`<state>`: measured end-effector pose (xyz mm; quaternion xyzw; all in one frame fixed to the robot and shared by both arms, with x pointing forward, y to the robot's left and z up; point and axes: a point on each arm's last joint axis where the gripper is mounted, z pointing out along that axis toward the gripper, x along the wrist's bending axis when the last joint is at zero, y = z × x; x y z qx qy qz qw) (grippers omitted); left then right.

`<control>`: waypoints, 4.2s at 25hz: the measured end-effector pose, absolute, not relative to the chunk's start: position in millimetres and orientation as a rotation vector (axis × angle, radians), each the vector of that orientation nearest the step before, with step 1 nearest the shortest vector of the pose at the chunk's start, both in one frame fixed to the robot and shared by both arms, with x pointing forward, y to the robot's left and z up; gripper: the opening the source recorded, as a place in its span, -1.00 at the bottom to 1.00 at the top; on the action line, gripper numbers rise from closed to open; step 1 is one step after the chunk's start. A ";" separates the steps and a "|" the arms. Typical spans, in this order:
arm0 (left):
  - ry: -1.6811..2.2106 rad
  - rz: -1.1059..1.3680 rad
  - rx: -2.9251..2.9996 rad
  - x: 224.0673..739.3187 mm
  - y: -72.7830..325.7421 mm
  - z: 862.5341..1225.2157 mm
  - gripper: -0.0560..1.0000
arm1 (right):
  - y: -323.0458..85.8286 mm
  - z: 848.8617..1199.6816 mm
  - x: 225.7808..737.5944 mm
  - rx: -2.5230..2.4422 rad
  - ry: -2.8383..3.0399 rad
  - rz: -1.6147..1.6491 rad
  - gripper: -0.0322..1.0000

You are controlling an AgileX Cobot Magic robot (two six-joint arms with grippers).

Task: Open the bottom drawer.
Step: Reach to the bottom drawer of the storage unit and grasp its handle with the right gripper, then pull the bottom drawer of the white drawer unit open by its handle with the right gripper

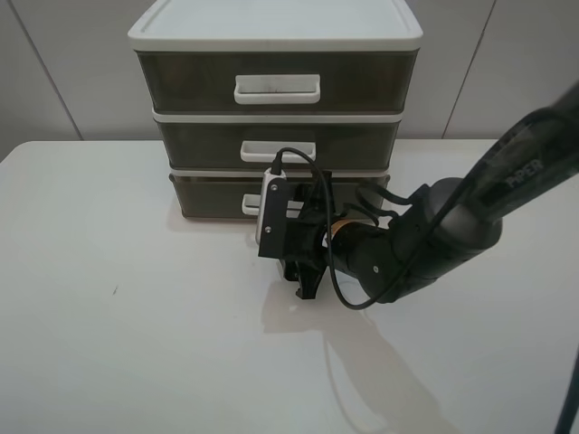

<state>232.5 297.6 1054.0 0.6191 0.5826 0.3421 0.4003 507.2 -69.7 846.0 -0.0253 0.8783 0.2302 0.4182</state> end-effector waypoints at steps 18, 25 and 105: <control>1.474 0.865 1.566 232.5 297.6 1054.0 0.52 | -71.5 836.3 507.6 -0.047 2.203 0.561 0.27; 1.474 0.865 1.566 232.5 297.6 1054.0 0.52 | -72.1 841.3 512.0 -0.008 2.133 0.572 -0.54; 1.474 0.865 1.566 232.5 297.6 1054.0 0.52 | -75.3 864.9 418.9 -0.060 2.405 0.556 -0.73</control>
